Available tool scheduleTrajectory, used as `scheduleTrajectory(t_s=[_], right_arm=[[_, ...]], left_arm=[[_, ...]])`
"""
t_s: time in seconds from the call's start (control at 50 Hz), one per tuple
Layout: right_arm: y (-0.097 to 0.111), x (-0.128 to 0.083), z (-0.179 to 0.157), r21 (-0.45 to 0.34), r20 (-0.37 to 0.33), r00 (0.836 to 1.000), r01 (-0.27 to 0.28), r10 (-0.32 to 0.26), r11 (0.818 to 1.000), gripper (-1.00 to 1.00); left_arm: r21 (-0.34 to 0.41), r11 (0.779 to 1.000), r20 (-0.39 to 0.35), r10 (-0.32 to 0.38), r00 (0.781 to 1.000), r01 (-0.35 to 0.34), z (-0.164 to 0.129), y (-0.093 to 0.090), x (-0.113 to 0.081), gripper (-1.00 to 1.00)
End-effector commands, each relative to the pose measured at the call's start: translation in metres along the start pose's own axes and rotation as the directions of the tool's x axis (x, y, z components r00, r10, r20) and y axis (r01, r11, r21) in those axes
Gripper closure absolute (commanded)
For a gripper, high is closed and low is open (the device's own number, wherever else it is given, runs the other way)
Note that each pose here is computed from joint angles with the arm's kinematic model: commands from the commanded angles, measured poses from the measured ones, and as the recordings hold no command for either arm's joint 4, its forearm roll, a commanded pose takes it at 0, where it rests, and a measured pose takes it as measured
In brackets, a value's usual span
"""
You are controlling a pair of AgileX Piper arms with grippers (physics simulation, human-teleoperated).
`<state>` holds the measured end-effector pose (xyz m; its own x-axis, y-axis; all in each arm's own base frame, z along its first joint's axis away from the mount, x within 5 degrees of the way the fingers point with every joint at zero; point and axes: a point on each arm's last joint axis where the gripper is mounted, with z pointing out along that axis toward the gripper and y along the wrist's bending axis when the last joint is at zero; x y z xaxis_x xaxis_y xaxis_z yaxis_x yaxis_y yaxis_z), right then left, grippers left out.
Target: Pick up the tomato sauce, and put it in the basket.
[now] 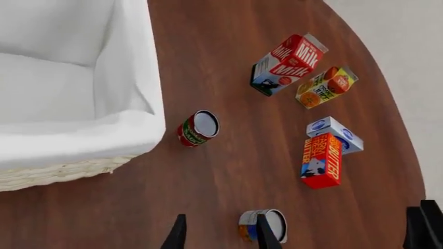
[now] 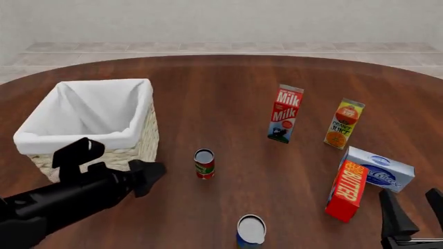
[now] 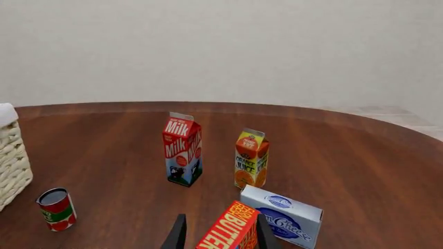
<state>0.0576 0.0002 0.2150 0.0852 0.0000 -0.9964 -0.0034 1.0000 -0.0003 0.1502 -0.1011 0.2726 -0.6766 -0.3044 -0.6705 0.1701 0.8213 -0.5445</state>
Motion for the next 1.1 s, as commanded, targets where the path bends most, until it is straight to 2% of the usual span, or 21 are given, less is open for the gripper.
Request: scheduleTrajectory(t_s=[0.02,0.48,1.1], right_arm=[[0.0,0.0,0.0,0.003,0.0,1.0,0.0,0.0,1.0,-1.0],[0.0,0.0,0.0,0.003,0.0,1.0,0.0,0.0,1.0,-1.0],[0.0,0.0,0.0,0.003,0.0,1.0,0.0,0.0,1.0,-1.0]], left_arm=[[0.01,1.0,0.001,-0.005,1.0,0.005,0.014,-0.008,-0.007,-1.0],[0.005,1.0,-0.039,0.002,0.999,-0.002,0.055,-0.014,-0.005,-1.0],[-0.033,0.999,-0.014,0.006,1.0,-0.007,0.093,-0.007,-0.017,-1.0]])
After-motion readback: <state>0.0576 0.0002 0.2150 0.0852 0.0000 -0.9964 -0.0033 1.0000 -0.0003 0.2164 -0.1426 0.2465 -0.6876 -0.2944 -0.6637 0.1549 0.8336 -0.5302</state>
